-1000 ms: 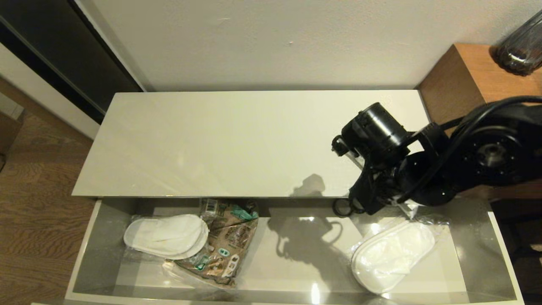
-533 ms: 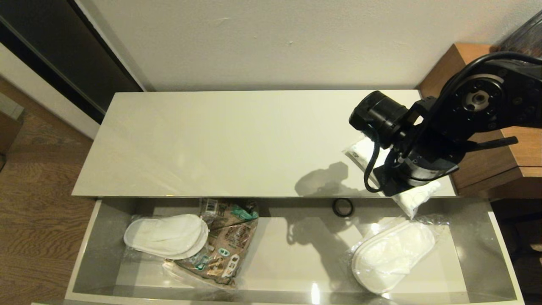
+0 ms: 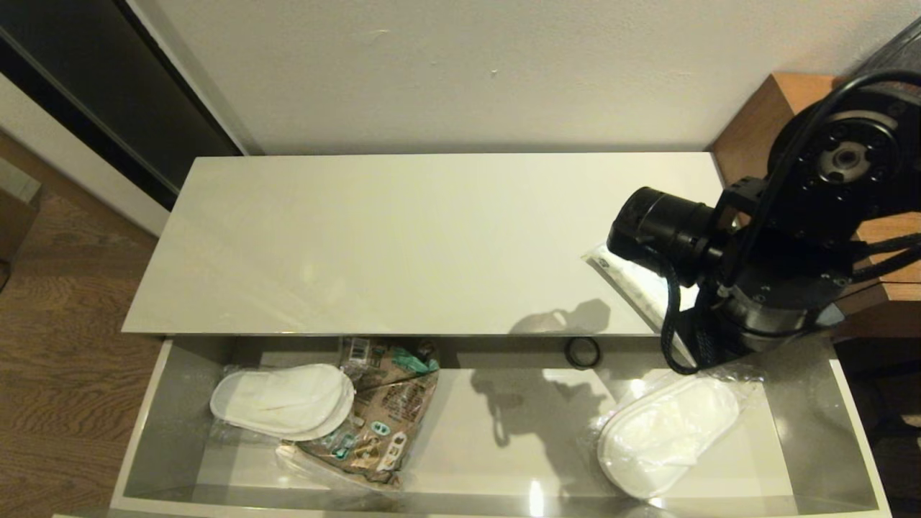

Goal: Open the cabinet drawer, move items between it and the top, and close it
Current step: Close the drawer

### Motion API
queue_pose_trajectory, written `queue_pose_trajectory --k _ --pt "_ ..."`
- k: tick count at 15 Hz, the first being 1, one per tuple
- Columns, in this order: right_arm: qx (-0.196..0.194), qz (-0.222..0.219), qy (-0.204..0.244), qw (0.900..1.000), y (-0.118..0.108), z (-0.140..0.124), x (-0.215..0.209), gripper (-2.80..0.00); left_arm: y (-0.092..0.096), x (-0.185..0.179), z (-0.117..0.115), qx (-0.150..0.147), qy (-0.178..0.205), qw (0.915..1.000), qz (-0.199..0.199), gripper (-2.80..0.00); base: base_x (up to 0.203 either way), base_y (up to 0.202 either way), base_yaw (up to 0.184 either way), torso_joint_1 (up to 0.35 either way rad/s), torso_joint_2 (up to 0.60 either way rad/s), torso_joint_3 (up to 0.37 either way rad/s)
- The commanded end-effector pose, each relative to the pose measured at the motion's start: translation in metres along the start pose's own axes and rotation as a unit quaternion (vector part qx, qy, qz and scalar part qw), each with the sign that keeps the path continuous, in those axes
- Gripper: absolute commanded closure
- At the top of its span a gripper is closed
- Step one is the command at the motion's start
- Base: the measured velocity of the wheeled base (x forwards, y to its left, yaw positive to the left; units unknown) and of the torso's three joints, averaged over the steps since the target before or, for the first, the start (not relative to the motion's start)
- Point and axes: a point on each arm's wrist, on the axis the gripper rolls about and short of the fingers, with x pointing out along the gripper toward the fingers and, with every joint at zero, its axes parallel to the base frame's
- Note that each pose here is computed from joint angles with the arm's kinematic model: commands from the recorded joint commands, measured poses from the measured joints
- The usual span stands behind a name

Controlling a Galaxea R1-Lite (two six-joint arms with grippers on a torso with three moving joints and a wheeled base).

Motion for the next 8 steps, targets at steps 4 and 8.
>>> queue_pose_trajectory --k 4,8 --pt "-0.014 0.065 0.146 0.987 0.028 -0.078 -0.028 0.0 0.0 0.0 0.0 0.0 0.0 1.0 0.0 0.0 0.0 0.0 0.0 0.0 0.0 0.0" --pt "-0.016 0.089 0.208 0.974 0.057 -0.119 -0.052 0.0 0.0 0.0 0.0 0.0 0.0 1.0 0.0 0.0 0.0 0.0 0.0 0.0 0.0 0.0"
